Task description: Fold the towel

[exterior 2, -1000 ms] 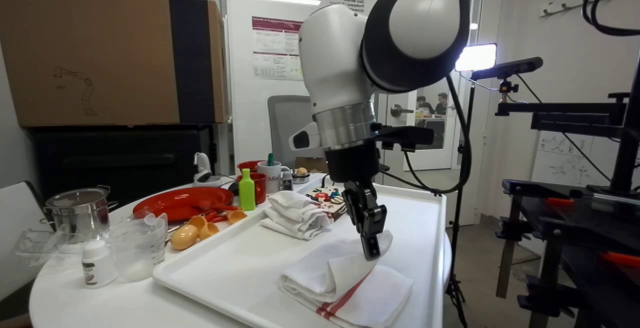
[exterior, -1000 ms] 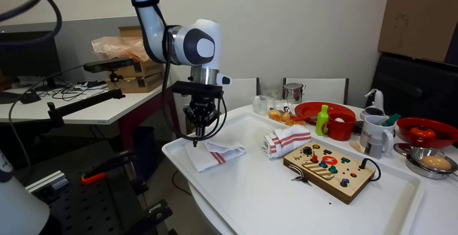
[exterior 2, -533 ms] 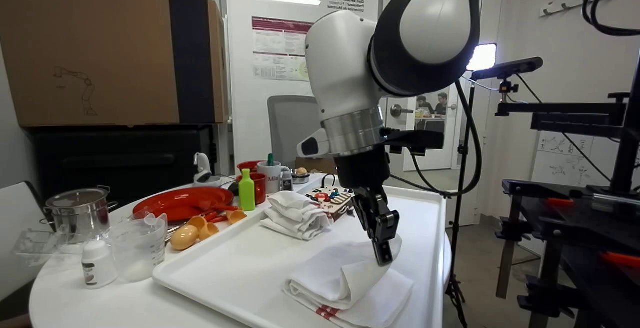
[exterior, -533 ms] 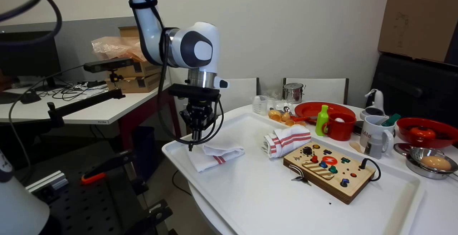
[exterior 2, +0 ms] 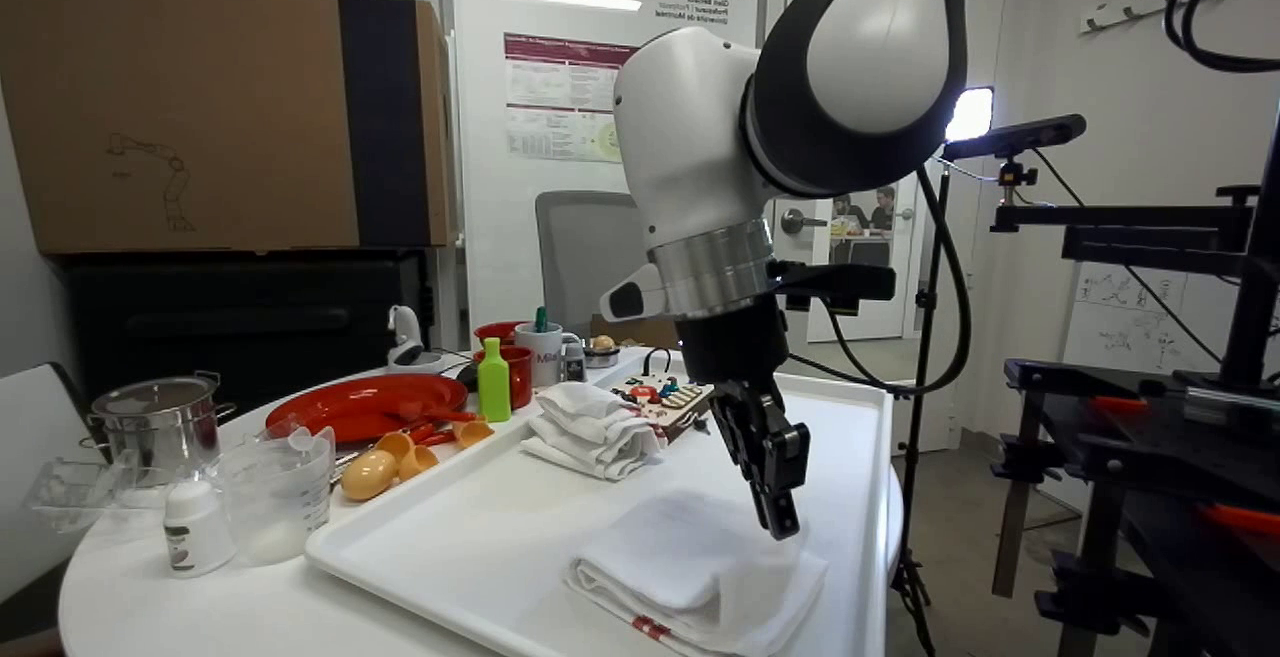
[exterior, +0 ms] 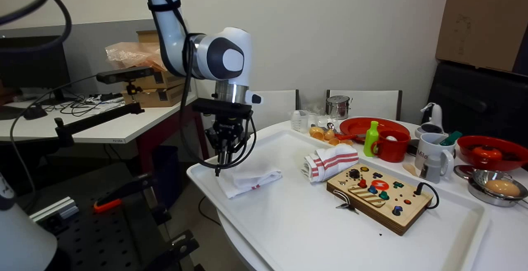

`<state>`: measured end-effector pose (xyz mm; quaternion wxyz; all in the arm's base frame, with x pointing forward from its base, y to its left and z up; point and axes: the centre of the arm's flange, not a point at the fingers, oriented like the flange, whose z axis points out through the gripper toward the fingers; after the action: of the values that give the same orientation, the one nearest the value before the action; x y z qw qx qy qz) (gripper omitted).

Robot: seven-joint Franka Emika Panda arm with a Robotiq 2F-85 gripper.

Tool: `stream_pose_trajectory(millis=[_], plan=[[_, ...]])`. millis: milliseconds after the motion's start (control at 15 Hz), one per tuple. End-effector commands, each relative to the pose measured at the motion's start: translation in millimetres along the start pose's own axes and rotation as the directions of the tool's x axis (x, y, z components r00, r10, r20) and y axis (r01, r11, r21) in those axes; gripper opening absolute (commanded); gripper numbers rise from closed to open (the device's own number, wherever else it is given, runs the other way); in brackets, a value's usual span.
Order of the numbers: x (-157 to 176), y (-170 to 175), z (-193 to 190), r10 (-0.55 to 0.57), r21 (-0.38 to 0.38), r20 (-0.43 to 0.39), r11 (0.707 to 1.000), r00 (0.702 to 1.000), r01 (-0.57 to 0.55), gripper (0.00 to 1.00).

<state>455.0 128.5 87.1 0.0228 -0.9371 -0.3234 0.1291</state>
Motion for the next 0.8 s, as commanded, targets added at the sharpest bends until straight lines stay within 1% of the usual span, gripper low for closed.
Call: stream_pose_trajectory(millis=[0,333,467,733], plan=[[1.7,-0.2,0.7,-0.007,0.002,0.019,1.000,1.000,0.007,0.49],[2.6,1.0,-1.7,-0.005,0.001,0.019,1.000,1.000,0.005,0.87],[5.8,4.8,-6.3,0.000,-0.013,0.011,1.000,1.000,0.000,0.99],[18.4,18.1,-19.5,-0.001,-0.051,-0.015,0.999,1.000,0.001,1.00]])
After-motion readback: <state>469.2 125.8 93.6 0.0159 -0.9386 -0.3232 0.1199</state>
